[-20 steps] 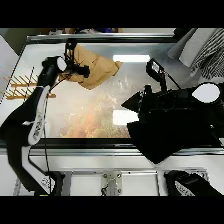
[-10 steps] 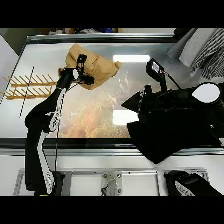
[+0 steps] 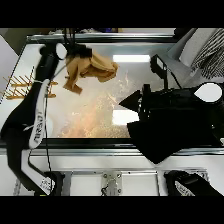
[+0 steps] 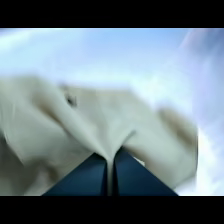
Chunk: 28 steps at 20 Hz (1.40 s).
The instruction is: Fold the clothes and pants, and hang the long-sleeved shirts on hangers.
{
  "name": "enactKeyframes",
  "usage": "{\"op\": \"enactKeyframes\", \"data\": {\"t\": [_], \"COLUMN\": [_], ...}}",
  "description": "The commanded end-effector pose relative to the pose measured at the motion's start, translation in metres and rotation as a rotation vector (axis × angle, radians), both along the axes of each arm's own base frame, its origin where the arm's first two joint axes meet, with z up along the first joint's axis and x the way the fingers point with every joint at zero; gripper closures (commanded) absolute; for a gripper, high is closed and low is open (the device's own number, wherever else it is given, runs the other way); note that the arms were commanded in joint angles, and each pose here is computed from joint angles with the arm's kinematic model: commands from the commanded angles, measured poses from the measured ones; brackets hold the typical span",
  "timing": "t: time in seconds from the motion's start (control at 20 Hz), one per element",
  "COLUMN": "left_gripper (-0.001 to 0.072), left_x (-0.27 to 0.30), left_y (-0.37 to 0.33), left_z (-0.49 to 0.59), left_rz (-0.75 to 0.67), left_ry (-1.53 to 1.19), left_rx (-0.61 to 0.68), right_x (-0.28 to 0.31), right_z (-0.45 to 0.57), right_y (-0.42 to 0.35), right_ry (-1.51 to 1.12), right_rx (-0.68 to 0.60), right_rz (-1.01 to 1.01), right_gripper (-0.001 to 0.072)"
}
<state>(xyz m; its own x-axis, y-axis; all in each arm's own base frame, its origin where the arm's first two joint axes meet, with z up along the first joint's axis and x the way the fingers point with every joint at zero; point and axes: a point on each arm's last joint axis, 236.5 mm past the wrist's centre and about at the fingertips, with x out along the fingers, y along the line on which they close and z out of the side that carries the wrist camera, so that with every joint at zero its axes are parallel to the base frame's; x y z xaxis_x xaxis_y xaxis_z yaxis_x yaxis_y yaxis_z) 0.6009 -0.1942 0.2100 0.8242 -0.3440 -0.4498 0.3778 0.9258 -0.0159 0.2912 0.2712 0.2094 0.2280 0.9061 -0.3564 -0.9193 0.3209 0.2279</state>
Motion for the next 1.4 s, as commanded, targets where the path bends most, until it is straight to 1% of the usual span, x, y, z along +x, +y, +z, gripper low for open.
{"op": "enactKeyframes", "data": {"t": [0.0,0.15,0.2,0.3,0.4,0.45,0.55,0.65,0.75,0.85,1.0,1.05,1.2,1.25,1.3,1.35], "left_gripper": [0.0693,0.0693,0.0693,0.0693,0.0693,0.0693,0.0693,0.0693,0.0693,0.0693,0.0693,0.0693,0.0692,0.0565,0.0192,0.003], "left_x": [-0.097,-0.193,-0.222,-0.26,-0.279,-0.282,-0.275,-0.256,-0.239,-0.229,-0.221,-0.22,-0.211,-0.206,-0.202,-0.202], "left_y": [-0.025,-0.035,-0.036,-0.04,-0.04,-0.039,-0.03,-0.003,0.038,0.08,0.139,0.154,0.172,0.176,0.18,0.183], "left_z": [0.174,0.25,0.265,0.276,0.27,0.259,0.216,0.148,0.067,-0.009,-0.1,-0.124,-0.161,-0.162,-0.156,-0.145], "left_rz": [-0.085,-0.174,-0.205,-0.255,-0.278,-0.281,-0.26,-0.171,-0.029,0.098,0.268,0.312,0.38,0.39,0.394,0.387], "left_ry": [-0.304,-0.448,-0.476,-0.497,-0.487,-0.465,-0.356,-0.156,0.085,0.256,0.389,0.426,0.526,0.548,0.562,0.58], "left_rx": [-0.103,-0.179,-0.198,-0.221,-0.218,-0.207,-0.146,-0.094,-0.071,-0.043,-0.05,-0.055,-0.126,-0.137,-0.136,-0.128], "right_x": [0.044,0.076,0.078,0.076,0.07,0.069,0.067,0.065,0.062,0.055,0.053,0.056,0.066,0.067,0.067,0.066], "right_z": [0.028,0.068,0.08,0.097,0.104,0.099,0.072,0.03,-0.014,-0.054,-0.109,-0.125,-0.154,-0.155,-0.153,-0.15], "right_y": [-0.035,-0.106,-0.125,-0.152,-0.162,-0.164,-0.17,-0.184,-0.197,-0.194,-0.165,-0.157,-0.136,-0.13,-0.125,-0.124], "right_ry": [-0.014,-0.081,-0.094,-0.096,-0.08,-0.071,-0.012,0.111,0.247,0.384,0.494,0.509,0.491,0.477,0.466,0.459], "right_rx": [0.075,0.147,0.175,0.222,0.244,0.223,0.12,-0.01,-0.126,-0.189,-0.252,-0.278,-0.357,-0.363,-0.359,-0.355], "right_rz": [-0.25,-0.543,-0.611,-0.704,-0.736,-0.741,-0.757,-0.804,-0.834,-0.803,-0.721,-0.727,-0.735,-0.727,-0.719,-0.718], "right_gripper": [0.0694,0.0694,0.0694,0.0694,0.0694,0.0694,0.0694,0.0694,0.0694,0.0694,0.0694,0.0694,0.0694,0.0694,0.0694,0.0694]}}
